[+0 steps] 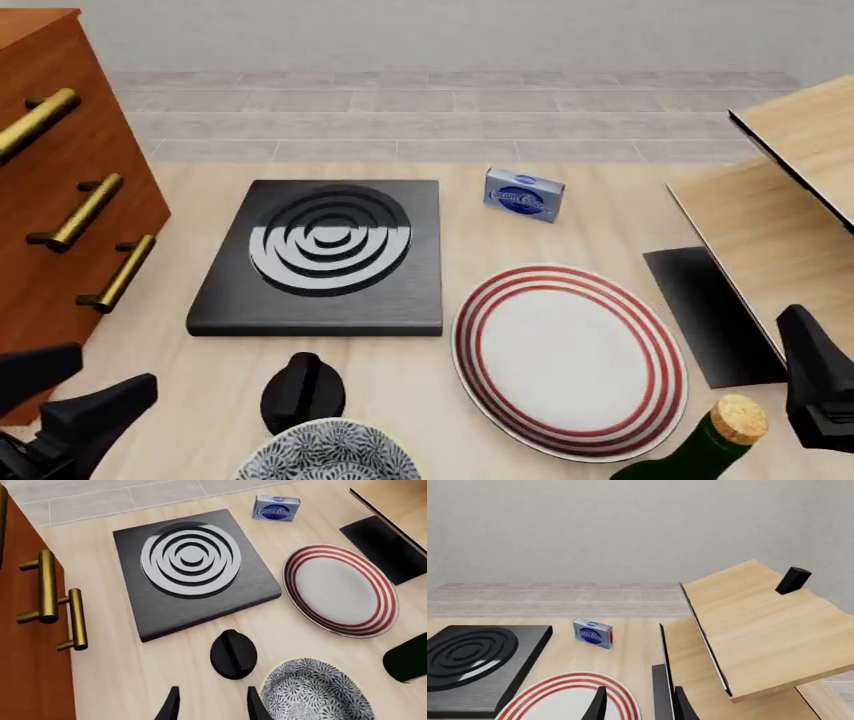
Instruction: Put the bowl on the stove.
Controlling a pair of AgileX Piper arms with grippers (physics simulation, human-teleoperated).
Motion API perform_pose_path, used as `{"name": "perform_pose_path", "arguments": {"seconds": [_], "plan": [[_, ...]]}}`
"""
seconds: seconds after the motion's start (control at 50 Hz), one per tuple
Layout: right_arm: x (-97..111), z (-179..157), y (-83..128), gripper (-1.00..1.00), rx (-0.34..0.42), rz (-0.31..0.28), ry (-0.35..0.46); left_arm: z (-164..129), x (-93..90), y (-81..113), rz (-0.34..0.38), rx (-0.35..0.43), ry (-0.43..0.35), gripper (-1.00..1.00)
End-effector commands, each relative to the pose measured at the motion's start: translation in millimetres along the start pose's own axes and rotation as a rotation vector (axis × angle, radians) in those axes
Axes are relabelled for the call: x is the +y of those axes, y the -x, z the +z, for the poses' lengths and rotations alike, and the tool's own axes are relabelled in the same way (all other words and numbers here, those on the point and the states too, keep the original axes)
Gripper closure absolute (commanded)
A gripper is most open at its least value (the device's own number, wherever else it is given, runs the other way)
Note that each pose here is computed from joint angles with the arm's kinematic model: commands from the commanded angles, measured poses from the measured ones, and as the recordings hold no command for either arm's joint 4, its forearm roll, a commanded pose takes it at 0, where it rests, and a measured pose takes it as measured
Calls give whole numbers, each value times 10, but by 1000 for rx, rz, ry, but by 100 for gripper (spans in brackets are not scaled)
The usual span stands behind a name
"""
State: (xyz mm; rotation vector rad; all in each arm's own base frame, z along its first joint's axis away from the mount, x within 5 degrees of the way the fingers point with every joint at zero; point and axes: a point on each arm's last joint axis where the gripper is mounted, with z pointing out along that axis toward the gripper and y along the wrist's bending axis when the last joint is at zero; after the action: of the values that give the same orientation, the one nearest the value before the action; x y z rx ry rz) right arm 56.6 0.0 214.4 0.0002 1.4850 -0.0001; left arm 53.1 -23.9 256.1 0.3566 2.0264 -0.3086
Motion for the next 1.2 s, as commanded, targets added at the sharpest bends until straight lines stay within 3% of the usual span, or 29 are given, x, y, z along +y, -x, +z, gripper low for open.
{"name": "perform_pose_path", "arguments": {"seconds": [0.02,0.04,0.06,0.1,0.54,0.64,0.9,1.2], "plan": [[0,0,0,-100,0,0,0,-37,-38,2,-15,48,-55,-100],[0,0,0,-100,0,0,0,-45,-40,9,-21,44,-59,-100],[0,0,0,-100,0,0,0,6,-49,9,-78,73,-61,-100],[0,0,0,-100,0,0,0,-29,-47,43,-32,47,-62,-100],[0,0,0,-100,0,0,0,-13,-102,43,-20,101,-131,-100],[0,0,0,-100,0,0,0,18,-123,44,-50,132,-146,-100],[0,0,0,-100,0,0,0,-25,-161,33,-25,146,-209,-100],[0,0,0,-100,0,0,0,50,-164,19,-4,157,-193,-100]]}}
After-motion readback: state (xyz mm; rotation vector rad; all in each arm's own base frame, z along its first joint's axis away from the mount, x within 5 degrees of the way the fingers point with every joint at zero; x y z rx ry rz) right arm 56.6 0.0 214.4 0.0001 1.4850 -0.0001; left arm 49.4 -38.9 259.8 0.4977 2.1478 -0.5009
